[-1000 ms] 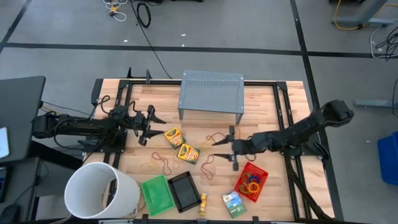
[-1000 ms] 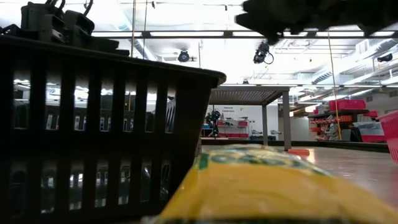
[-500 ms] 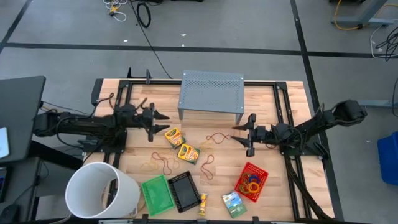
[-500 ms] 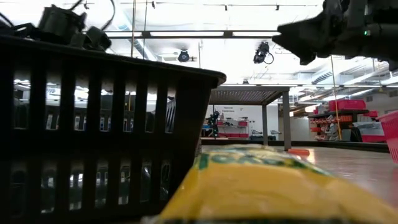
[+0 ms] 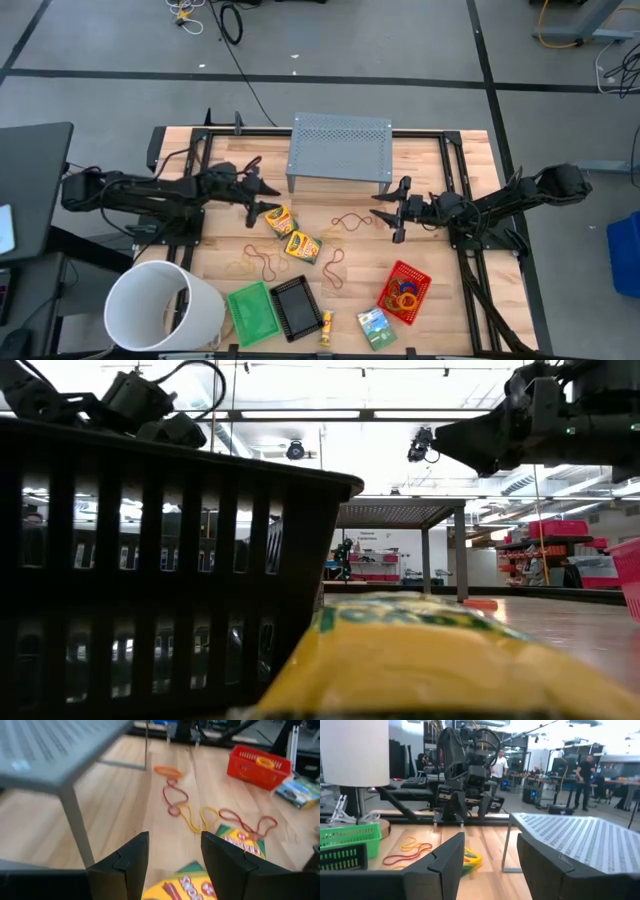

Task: Pick & Place Office Desk Supplies
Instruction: Put the red rubber band into the black bin

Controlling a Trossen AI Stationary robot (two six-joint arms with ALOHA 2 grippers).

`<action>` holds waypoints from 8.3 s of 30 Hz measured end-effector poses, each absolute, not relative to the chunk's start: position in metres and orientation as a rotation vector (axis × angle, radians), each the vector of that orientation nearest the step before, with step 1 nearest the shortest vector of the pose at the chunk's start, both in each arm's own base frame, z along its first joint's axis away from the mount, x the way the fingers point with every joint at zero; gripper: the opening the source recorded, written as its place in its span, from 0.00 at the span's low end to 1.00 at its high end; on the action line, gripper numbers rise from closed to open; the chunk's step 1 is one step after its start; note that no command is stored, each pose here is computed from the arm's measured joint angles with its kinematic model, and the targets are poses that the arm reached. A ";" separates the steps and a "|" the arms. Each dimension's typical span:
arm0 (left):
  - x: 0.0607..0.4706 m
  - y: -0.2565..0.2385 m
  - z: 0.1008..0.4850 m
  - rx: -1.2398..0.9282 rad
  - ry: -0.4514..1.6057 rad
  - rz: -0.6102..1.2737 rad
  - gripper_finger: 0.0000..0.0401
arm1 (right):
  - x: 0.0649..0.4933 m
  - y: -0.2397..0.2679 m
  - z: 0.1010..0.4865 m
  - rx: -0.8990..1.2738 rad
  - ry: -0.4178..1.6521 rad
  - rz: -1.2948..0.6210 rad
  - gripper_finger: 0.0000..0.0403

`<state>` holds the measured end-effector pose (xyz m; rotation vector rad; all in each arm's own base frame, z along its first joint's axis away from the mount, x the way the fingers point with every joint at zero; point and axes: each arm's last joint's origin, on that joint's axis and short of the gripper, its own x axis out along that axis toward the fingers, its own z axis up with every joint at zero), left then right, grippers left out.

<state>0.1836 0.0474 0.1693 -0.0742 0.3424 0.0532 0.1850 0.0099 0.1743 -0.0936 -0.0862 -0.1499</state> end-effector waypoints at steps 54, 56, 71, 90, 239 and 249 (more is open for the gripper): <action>0.192 0.048 0.152 0.004 0.414 -0.028 0.46 | 0.322 0.023 0.139 0.004 1.185 -0.002 0.48; 0.192 0.048 0.153 0.007 0.407 -0.028 0.46 | 0.323 0.021 0.134 -0.007 1.198 -0.012 0.48; 0.193 0.049 0.155 0.014 0.378 -0.028 0.46 | 0.324 0.016 0.129 -0.086 1.210 0.036 0.05; 0.196 0.049 0.162 0.062 0.301 -0.025 0.46 | 0.356 0.093 0.225 -0.309 1.049 0.137 0.00; 0.197 0.051 0.167 0.067 0.260 0.007 0.46 | 0.423 0.141 0.197 -0.059 0.609 0.650 0.01; 0.197 0.051 0.167 0.068 0.260 0.007 0.46 | 0.425 0.136 0.188 -0.059 0.656 0.604 0.20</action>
